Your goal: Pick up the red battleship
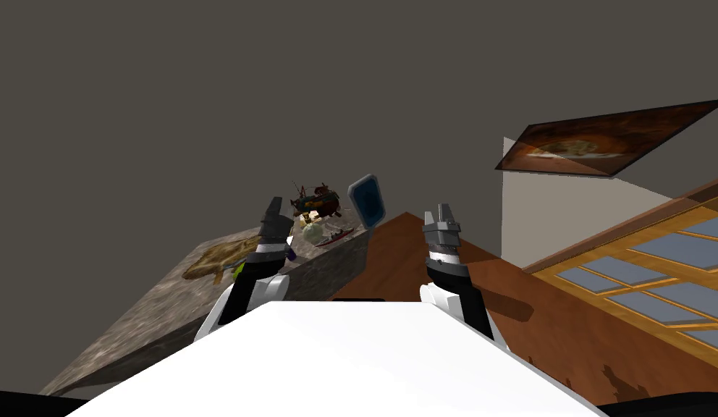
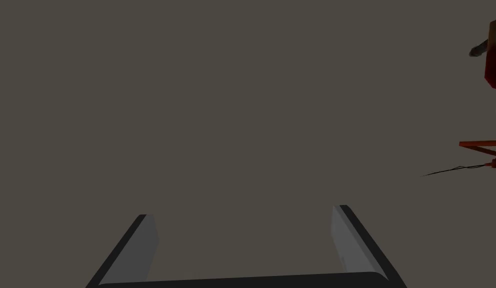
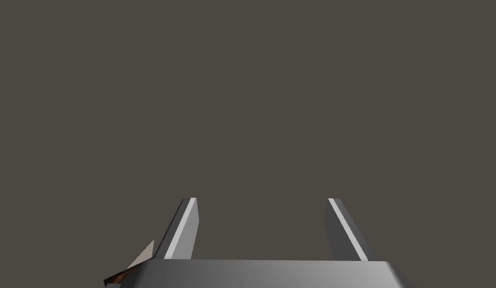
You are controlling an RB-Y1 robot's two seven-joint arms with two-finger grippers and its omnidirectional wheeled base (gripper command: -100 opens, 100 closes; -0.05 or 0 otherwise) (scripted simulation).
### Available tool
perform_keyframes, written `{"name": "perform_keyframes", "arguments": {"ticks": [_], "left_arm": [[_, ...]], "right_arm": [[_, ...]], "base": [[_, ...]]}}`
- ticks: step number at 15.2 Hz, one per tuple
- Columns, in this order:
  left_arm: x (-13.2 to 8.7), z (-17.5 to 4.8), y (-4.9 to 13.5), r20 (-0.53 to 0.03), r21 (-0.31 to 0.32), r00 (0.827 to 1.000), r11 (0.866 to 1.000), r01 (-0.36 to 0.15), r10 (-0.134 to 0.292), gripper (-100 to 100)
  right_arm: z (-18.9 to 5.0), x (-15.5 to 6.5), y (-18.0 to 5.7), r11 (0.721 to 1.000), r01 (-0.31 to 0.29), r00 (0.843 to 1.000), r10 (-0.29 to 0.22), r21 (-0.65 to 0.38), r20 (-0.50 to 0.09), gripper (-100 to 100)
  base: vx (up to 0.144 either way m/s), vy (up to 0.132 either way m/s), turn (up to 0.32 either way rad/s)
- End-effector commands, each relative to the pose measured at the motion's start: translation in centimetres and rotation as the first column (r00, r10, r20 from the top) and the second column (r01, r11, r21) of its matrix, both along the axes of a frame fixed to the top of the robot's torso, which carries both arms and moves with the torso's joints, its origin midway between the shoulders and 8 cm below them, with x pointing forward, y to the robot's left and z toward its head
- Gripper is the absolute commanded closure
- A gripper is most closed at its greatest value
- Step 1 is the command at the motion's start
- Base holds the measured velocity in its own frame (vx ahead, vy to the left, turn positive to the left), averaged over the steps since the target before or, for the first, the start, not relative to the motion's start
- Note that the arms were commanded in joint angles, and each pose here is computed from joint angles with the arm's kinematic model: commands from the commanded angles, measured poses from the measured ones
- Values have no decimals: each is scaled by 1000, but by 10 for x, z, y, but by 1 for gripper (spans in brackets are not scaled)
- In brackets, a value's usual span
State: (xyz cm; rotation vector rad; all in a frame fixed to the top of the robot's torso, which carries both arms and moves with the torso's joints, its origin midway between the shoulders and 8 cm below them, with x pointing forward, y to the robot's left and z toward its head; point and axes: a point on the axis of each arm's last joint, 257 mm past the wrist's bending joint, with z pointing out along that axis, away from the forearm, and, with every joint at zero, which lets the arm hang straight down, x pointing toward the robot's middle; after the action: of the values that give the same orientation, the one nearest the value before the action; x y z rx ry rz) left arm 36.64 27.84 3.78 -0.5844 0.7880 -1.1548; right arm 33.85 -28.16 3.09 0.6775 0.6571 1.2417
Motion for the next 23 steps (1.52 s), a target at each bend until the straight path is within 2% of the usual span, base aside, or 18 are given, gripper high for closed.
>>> {"name": "perform_keyframes", "arguments": {"ticks": [1,5,7,8,11,12,13,15,16,18,19,21,22,23], "left_arm": [[12,-15,6,-64,9,998,1000,11,-11,-100],[27,-36,19,-155,11,988,1000,15,-13,-100],[29,-40,21,-174,8,985,1000,10,-9,-100],[36,-50,29,-213,5,977,1000,9,-8,-100],[45,-67,40,-280,-5,960,1000,-3,1,-100],[45,-67,40,-281,-5,960,1000,-3,2,-100],[51,-78,51,-323,-14,946,1000,-11,6,-100],[52,-81,52,-337,-15,941,1000,-16,10,-100],[57,-91,64,-374,-25,927,999,-26,14,-100],[58,-96,65,-394,-28,919,999,-33,19,-100],[63,-105,78,-428,-40,904,998,-45,24,-100],[64,-111,80,-450,-41,893,998,-53,29,-100],[67,-118,92,-476,-55,879,996,-66,32,-100],[68,-123,94,-491,-56,870,996,-72,36,-100]], "right_arm": [[0,0,0,1000,0,1000,0,0,0,0],[0,0,0,1000,0,1000,0,0,0,0],[0,0,0,1000,0,1000,0,0,0,0],[0,0,0,1000,0,1000,0,0,0,0],[0,0,0,1000,0,1000,0,0,0,0],[0,0,0,1000,0,1000,0,0,0,0],[0,0,0,1000,0,1000,0,0,0,0],[0,0,0,1000,0,1000,0,0,0,0],[0,0,0,1000,0,1000,0,0,0,0],[0,0,0,1000,0,1000,0,0,0,0],[0,0,0,1000,0,1000,0,0,0,0],[0,0,0,1000,0,1000,0,0,0,0],[0,0,0,1000,0,1000,0,0,0,0],[0,0,0,1000,0,1000,0,0,0,0]], "base": [[19,-87,-39],[20,-92,-24],[13,-68,-11],[13,-57,-23],[17,-76,-28],[12,-63,-8],[8,-64,-21],[12,-66,-18],[20,-80,-31],[20,-74,-15],[28,-71,-28],[26,-70,-19],[18,-75,-30],[22,-86,-26]]}}
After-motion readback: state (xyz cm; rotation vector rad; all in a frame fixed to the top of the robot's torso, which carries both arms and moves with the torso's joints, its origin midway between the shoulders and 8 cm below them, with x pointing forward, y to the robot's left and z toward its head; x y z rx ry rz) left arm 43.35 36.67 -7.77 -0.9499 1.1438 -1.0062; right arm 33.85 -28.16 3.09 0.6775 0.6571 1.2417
